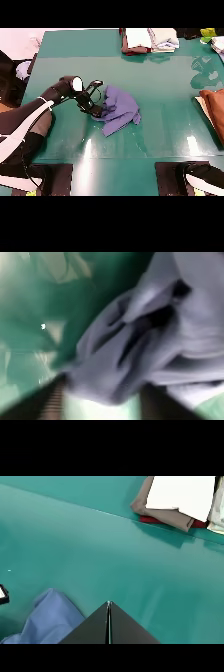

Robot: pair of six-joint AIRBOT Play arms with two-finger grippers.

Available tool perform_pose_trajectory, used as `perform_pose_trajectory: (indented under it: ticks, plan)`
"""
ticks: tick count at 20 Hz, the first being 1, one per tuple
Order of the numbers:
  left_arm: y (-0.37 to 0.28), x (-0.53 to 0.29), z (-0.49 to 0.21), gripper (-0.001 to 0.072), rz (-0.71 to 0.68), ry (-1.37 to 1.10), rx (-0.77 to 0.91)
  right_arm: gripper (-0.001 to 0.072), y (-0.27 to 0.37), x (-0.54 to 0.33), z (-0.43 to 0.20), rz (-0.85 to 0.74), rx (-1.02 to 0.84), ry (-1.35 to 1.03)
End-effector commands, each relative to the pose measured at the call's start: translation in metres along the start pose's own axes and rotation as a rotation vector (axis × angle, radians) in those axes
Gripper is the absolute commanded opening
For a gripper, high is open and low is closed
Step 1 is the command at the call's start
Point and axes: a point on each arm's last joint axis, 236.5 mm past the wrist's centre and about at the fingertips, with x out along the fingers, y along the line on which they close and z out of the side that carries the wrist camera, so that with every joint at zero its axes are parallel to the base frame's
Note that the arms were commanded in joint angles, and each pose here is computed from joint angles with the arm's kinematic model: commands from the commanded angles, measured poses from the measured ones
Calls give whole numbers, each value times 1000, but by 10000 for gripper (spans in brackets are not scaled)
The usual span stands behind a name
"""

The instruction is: Fold the shirts.

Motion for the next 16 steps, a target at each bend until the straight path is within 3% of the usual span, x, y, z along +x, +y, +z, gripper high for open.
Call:
perform_pose_trajectory:
  ticks: [1, 5, 9, 12, 13, 14, 15, 16]
  plan:
    - [12, 3, 0, 29, 55, -9, 43, 22, -1, 2, -9, -3, 0, 40]
    - [48, -63, 28, 29, 130, -137, 11, 22, -5, 9, -56, -21, 0, 238]
    - [74, -124, 42, 29, 158, -281, -51, 22, -11, 51, -145, -33, 37, 495]
    - [78, -126, 30, 29, 157, -243, -66, 30, 8, 93, -216, 52, 112, 605]
    - [78, -126, 28, 29, 156, -234, -66, 176, 17, 106, -238, 90, 157, 645]
    - [78, -126, 28, 29, 155, -234, -67, 430, 25, 118, -259, 115, 197, 690]
    - [78, -126, 28, 29, 155, -235, -67, 486, 29, 130, -275, 129, 231, 726]
    - [78, -126, 27, 30, 154, -231, -67, 486, 33, 143, -289, 142, 264, 753]
